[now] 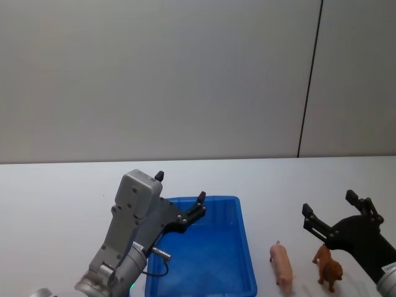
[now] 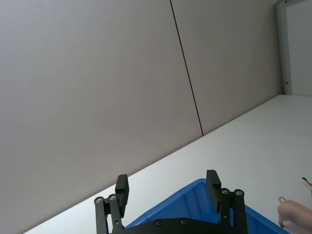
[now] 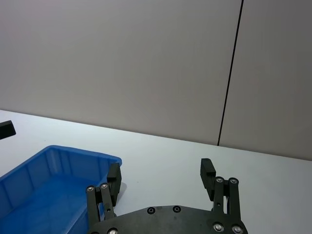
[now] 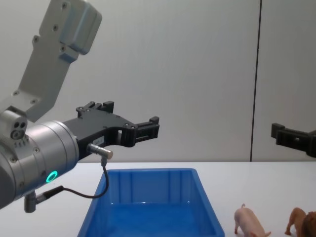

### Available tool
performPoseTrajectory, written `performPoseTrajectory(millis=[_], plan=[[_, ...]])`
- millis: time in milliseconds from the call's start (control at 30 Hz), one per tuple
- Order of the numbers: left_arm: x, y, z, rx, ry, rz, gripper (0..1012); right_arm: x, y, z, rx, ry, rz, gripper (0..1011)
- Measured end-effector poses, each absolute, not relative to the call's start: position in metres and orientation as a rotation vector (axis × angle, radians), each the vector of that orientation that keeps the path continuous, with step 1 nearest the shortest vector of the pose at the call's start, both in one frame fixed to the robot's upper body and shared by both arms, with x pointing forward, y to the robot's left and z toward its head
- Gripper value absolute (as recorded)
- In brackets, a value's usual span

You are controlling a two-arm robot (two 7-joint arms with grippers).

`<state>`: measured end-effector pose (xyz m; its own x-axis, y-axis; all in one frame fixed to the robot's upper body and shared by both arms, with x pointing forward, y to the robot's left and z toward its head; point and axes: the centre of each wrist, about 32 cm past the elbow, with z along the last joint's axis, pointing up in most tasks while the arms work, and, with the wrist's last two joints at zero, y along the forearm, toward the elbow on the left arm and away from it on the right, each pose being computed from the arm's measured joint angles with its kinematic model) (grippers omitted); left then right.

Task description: Pick up the two dolls from the table and place them into the box.

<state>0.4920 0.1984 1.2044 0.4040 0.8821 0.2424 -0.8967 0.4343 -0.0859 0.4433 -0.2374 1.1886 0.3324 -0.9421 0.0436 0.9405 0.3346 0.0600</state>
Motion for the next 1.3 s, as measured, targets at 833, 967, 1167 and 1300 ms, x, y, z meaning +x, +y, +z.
performPoseTrajectory(millis=[833,967,1167,1300], plan=[[0.492,0.198,1.204,0.061,-0.268,1.124,1001,0.436,-0.29,1.173,-0.166,0.051,-1.182,1001],[0.492,0.198,1.204,0.061,-0.268,1.124,1001,0.435,-0.293,1.17,-0.183,0.067,-1.173,1001],[0.492,0.198,1.204,0.061,-0.268,1.124,1001,0.436,-0.294,1.164,-0.212,0.1,-1.156,1001],[0.492,0.198,1.204,0.061,-0.268,1.124,1001,0.437,-0.293,1.161,-0.222,0.112,-1.15,1001]])
